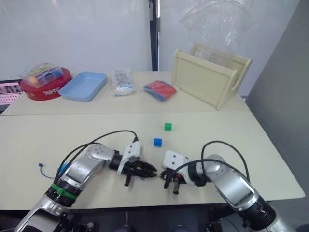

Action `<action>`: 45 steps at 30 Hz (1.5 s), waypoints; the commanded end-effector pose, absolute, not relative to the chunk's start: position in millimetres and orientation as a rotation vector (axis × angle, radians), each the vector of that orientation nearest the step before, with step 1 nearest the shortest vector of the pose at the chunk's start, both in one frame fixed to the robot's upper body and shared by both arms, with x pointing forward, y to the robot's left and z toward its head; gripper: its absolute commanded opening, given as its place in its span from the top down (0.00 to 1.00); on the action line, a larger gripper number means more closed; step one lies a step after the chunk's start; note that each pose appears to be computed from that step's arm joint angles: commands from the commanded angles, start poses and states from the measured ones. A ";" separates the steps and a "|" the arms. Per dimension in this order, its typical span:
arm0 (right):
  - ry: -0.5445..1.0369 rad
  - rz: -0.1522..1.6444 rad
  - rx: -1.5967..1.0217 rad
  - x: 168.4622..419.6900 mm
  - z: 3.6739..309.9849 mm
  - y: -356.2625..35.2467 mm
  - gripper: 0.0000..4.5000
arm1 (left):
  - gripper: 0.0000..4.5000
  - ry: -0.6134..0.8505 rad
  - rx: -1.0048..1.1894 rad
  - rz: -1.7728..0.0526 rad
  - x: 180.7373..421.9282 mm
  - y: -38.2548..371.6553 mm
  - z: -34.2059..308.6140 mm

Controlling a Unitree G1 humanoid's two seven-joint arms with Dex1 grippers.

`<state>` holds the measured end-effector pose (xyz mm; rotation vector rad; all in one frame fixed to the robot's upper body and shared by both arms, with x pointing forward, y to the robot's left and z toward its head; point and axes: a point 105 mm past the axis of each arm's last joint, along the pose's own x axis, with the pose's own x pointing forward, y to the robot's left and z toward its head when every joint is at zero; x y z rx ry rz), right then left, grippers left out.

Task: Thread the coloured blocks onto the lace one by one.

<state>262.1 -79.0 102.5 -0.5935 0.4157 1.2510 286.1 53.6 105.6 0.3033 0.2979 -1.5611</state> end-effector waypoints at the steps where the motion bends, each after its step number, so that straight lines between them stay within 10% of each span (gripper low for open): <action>1: 0.373 1.254 -0.606 262.9 112.1 -76.5 1.00 | 0.51 0.249 0.363 -1.569 284.5 54.3 117.2; 13: 0.373 1.250 -0.610 261.9 114.1 -77.6 1.00 | 0.44 0.298 0.424 -1.554 286.8 57.3 91.7; 20: 0.379 1.250 -0.612 261.4 112.5 -78.6 1.00 | 0.98 0.284 0.395 -1.533 291.5 56.0 95.2; 38: 0.400 1.271 -0.583 254.7 109.5 -77.9 1.00 | 1.00 0.260 0.346 -1.518 294.3 54.1 100.5; 45: 0.345 1.200 -0.520 259.7 125.3 -82.8 0.47 | 1.00 0.271 0.348 -1.486 298.8 64.1 99.5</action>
